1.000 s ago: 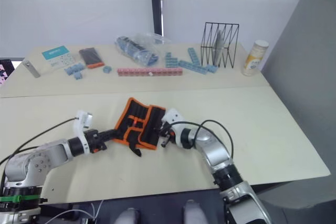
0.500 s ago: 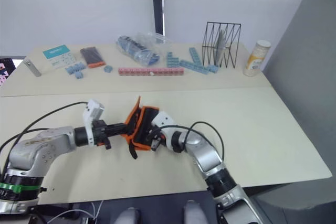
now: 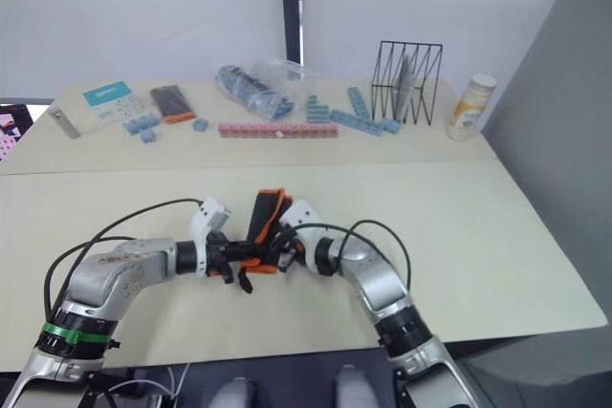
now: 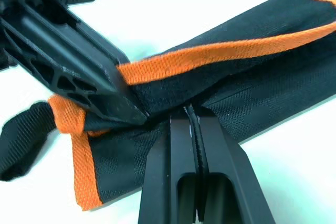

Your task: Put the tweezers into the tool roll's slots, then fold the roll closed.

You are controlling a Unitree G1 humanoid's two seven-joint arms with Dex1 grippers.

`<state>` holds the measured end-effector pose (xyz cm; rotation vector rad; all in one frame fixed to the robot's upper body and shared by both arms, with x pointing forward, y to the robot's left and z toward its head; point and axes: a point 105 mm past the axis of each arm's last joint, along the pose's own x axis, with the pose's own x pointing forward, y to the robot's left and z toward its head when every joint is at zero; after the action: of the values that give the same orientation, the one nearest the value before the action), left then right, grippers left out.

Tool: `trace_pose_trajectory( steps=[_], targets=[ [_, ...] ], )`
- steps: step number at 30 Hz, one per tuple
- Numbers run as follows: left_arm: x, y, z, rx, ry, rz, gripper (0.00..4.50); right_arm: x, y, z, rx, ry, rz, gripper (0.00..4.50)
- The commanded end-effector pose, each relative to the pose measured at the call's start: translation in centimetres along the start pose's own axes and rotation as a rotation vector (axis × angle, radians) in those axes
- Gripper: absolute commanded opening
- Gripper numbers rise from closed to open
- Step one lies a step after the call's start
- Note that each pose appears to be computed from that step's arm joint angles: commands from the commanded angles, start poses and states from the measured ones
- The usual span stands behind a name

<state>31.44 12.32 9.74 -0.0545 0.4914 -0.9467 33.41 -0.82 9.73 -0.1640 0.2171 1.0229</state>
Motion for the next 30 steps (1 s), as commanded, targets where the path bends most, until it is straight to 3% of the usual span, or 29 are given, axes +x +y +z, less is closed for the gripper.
trace_pose_trajectory(
  steps=[1, 7, 11, 17, 20, 27, 29, 30],
  targets=[
    [0.6, 0.3, -0.5, -0.018, 0.018, 0.024, 0.01, -1.6, -0.9, 3.9, -0.004, -0.148, -0.001, 0.0],
    [1.1, 0.8, -1.2, -0.018, 0.049, 0.063, 0.01, -1.2, -1.0, 6.6, -0.046, -0.215, 0.008, 0.0],
    [1.5, 1.2, -1.2, -0.017, 0.062, 0.094, 0.01, 0.4, -0.4, 7.1, -0.083, -0.184, 0.024, 0.0],
    [1.7, 0.9, -1.7, 0.038, 0.106, 0.091, 0.01, 1.6, -2.8, 1.9, -0.044, 0.093, -0.09, 0.0],
    [1.5, 0.7, -1.7, 0.05, 0.109, 0.088, 0.01, 1.2, -3.3, 0.9, -0.022, 0.146, -0.102, 0.0],
    [0.1, -0.4, 1.2, 0.045, -0.021, 0.012, 2.35, 0.9, -3.2, -0.8, -0.028, 0.199, -0.091, 0.0],
    [-1.0, -0.6, 2.2, 0.041, -0.066, -0.03, 2.9, 1.0, -3.1, -0.9, -0.025, 0.202, -0.09, 0.0],
    [-1.7, -0.6, 2.4, 0.05, -0.078, -0.046, 2.9, 1.0, -3.0, -1.0, -0.024, 0.202, -0.09, 0.0]
  ],
)
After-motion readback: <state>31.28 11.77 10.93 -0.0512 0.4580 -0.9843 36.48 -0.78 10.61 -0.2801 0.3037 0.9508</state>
